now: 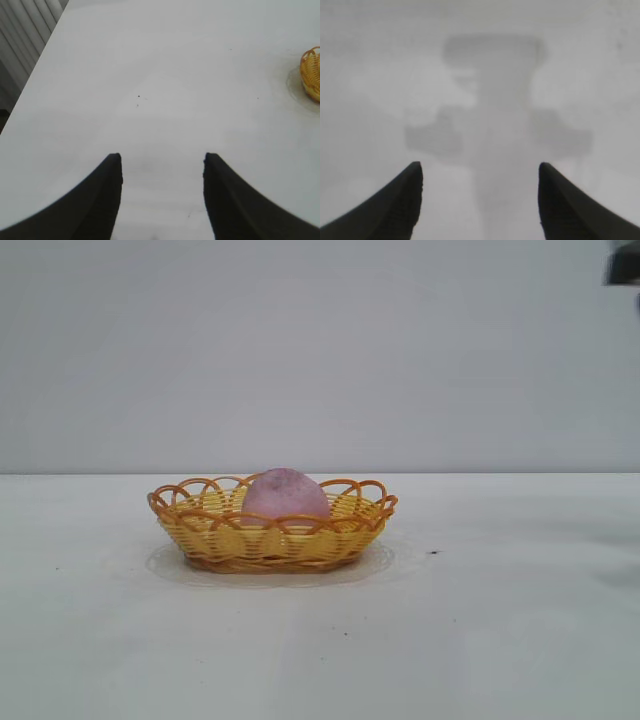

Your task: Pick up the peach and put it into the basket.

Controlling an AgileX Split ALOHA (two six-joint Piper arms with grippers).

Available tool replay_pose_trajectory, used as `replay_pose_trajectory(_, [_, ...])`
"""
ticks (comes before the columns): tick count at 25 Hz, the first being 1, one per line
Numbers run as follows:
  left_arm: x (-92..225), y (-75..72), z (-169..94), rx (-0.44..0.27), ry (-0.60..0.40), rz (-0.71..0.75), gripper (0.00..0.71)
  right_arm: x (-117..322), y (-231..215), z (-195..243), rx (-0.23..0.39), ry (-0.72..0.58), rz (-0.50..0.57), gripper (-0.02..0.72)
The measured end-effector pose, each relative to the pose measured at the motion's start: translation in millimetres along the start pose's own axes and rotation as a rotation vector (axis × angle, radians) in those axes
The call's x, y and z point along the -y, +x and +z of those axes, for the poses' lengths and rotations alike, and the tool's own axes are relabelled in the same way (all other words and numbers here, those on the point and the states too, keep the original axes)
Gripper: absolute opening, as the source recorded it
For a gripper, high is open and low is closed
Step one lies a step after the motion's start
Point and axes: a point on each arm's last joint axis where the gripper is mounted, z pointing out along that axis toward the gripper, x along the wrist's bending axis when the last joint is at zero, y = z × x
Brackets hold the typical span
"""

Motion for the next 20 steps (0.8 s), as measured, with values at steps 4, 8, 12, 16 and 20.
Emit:
replay_pose_trajectory(4, [0.0, 0.0, 0.0, 0.0, 0.0, 0.0, 0.321, 61.6, -6.6, -53.7, 0.03, -0.231, -0.027, 0.424])
replay_pose_trajectory(8, [0.0, 0.0, 0.0, 0.0, 0.0, 0.0, 0.321, 107.4, -12.6, -94.9, 0.067, -0.343, -0.01, 0.424])
replay_pose_trajectory(12, [0.0, 0.0, 0.0, 0.0, 0.0, 0.0, 0.321, 153.9, -16.1, -114.6, 0.062, -0.44, 0.006, 0.424])
replay_pose_trajectory(16, [0.0, 0.0, 0.0, 0.0, 0.0, 0.0, 0.321, 195.3, -19.2, -115.9, 0.058, -0.497, 0.001, 0.424])
replay_pose_trajectory(20, [0.0, 0.0, 0.0, 0.0, 0.0, 0.0, 0.321, 213.4, -19.7, -117.0, 0.044, -0.559, -0.005, 0.424])
